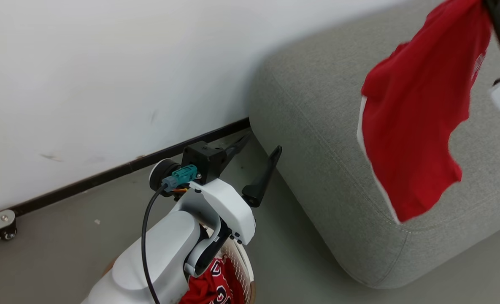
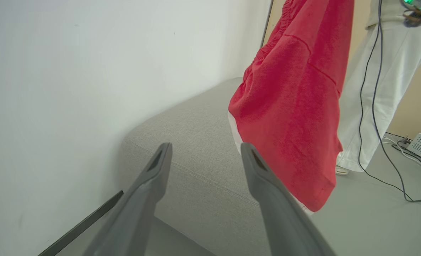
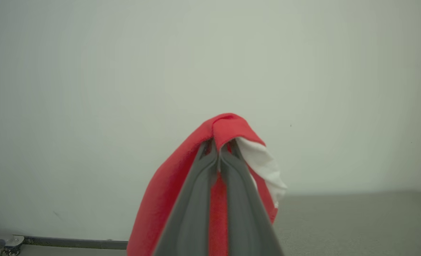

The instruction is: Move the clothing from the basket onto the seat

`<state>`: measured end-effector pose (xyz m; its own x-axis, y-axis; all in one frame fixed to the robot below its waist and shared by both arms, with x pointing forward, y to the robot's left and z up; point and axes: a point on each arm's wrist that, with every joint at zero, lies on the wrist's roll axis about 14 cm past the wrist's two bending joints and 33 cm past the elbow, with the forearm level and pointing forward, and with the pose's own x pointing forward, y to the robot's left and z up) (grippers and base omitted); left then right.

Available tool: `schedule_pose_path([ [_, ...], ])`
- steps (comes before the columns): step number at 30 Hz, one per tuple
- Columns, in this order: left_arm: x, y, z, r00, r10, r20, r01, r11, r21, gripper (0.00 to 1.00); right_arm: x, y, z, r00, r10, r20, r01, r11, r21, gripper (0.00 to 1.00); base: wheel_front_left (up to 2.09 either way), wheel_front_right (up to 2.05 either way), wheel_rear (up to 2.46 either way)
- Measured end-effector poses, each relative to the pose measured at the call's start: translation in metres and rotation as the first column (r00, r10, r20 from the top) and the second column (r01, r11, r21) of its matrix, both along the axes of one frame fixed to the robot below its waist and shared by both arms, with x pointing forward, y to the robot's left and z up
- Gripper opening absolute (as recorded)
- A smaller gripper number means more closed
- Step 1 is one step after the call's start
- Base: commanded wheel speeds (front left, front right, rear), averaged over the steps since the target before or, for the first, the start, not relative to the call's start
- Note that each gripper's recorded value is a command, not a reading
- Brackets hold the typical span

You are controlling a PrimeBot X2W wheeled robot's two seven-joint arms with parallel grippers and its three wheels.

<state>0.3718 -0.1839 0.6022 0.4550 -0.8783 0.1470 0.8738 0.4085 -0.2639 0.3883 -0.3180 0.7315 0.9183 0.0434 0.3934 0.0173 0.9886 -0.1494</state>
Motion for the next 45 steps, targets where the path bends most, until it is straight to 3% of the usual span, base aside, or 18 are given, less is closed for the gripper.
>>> schedule_pose_path([
  [8, 0.019, 0.010, 0.000, 0.999, 0.034, 0.000, -0.034, 0.999, -0.023, 1.00, 0.030, -0.037, 0.041, 0.995, -0.094, 0.040, 0.095, 0.995, -0.016, 0.00, 0.00, 0.00, 0.00],
  [14, 0.032, 0.018, -0.002, 0.998, 0.055, -0.004, -0.055, 0.998, -0.034, 1.00, 0.061, -0.062, 0.037, 0.987, -0.162, -0.001, 0.162, 0.987, -0.008, 0.00, 0.00, 0.00, 0.00],
  [22, 0.045, 0.025, -0.004, 0.998, 0.066, 0.006, -0.066, 0.997, -0.037, 1.00, 0.099, -0.074, -0.004, 0.977, -0.191, -0.089, 0.195, 0.980, 0.029, 0.00, 0.00, 0.00, 0.00],
  [31, 0.056, 0.030, -0.014, 0.998, 0.064, 0.012, -0.064, 0.998, -0.010, 1.00, 0.115, -0.115, -0.034, 0.943, -0.305, -0.134, 0.308, 0.951, 0.005, 0.00, 0.00, 0.00, 0.00],
  [38, 0.065, 0.033, -0.021, 0.998, 0.067, -0.005, -0.067, 0.998, -0.017, 1.00, 0.134, -0.120, -0.073, 0.922, -0.327, -0.208, 0.331, 0.944, -0.016, 0.00, 0.00, 0.00, 0.00],
  [45, 0.071, 0.035, -0.036, 0.998, 0.063, -0.026, -0.063, 0.998, -0.002, 1.00, 0.143, -0.115, -0.144, 0.888, -0.313, -0.338, 0.343, 0.939, 0.031, 0.00, 0.00, 0.00, 0.00],
])
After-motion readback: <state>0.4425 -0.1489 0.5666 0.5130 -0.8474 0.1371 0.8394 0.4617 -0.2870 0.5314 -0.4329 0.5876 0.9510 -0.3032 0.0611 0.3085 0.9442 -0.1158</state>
